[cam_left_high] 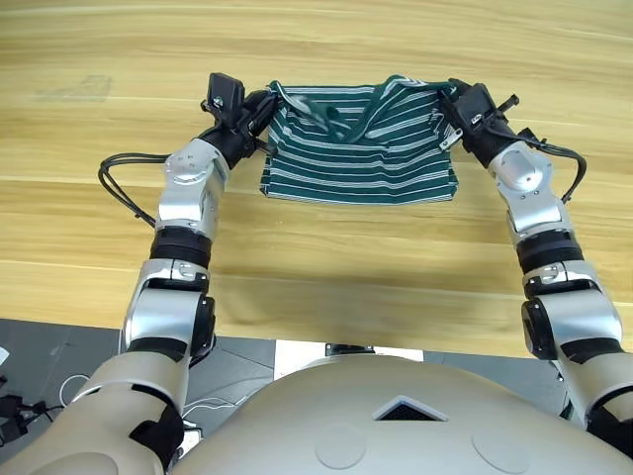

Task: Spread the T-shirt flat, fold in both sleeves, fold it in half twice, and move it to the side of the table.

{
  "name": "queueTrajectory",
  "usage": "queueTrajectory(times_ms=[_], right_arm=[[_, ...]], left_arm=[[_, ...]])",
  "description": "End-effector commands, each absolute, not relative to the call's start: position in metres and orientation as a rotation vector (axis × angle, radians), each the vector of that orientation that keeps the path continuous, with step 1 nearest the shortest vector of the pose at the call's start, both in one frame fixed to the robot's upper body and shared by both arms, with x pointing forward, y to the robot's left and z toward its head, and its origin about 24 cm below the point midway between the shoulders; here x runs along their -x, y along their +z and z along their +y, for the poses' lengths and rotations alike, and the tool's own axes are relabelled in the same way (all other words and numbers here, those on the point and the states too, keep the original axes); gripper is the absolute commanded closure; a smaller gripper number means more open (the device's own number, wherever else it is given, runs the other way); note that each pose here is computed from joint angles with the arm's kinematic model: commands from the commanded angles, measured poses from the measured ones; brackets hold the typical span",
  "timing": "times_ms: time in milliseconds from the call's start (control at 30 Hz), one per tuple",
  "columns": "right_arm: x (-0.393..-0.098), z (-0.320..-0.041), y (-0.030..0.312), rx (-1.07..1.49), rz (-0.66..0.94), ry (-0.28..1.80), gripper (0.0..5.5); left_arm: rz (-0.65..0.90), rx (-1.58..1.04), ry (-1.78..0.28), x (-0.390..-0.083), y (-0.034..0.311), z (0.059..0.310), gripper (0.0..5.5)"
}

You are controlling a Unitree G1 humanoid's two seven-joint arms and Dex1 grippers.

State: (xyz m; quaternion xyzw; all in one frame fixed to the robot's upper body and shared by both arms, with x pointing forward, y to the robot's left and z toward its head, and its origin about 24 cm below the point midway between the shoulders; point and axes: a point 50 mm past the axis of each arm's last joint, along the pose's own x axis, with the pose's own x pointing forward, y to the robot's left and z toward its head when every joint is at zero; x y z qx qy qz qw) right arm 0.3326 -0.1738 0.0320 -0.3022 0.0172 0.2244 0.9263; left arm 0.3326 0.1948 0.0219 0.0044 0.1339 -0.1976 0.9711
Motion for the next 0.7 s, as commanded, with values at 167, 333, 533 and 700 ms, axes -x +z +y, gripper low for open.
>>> queueTrajectory(times_ms=[167, 333, 533, 700], right_arm=[[-0.351, -0.167, 0.021, 0.598, 0.153, 0.348, 3.04], [-0.352, -0.180, 0.017, 0.558, 0.183, 0.194, 2.22], [-0.324, -0.163, 0.049, 0.473, -0.168, 0.280, 2.02], [-0.280, -0.134, 0.077, 0.325, -0.289, 0.363, 2.02]], left_arm=[[0.373, -0.009, -0.221, -0.346, 0.011, 0.209, 3.28], [0.363, 0.025, -0.044, -0.339, 0.008, 0.240, 2.59], [0.063, 0.137, -0.082, -0.306, 0.018, 0.260, 1.66], [-0.136, -0.115, -0.512, -0.283, 0.057, 0.202, 1.66]])
